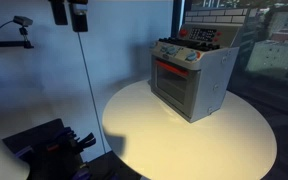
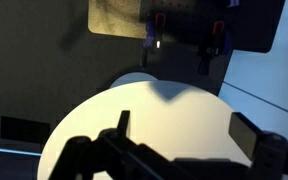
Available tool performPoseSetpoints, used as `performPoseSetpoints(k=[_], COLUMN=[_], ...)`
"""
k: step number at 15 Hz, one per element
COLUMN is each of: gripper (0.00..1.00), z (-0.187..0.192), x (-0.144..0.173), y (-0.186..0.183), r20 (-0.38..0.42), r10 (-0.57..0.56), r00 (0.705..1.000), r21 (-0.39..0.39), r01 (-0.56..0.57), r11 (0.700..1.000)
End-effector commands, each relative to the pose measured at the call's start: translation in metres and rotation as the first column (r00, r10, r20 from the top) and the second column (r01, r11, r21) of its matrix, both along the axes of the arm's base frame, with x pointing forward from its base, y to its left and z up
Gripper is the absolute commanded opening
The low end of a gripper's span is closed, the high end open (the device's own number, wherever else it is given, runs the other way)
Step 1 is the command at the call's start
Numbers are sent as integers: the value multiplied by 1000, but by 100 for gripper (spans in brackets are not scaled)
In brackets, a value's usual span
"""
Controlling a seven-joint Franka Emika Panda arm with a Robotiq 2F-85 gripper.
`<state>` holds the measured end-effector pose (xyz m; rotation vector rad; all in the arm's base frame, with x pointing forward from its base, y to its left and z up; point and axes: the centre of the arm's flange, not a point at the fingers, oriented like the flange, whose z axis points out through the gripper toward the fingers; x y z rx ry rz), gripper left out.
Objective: Turn the knob on the right towards the left
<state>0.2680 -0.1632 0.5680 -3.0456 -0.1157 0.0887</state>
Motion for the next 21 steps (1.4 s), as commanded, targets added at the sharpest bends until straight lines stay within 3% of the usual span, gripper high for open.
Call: performPoseSetpoints(k=[1,10,21], gripper=[100,100,100], z=[1,1,22], x=[0,18,93], y=[0,0,4], r20=[1,6,97], r10=[0,-22,-104], r00=[1000,1000,990], r21=[0,0,13], r01=[0,22,103], r11=[1000,1000,995])
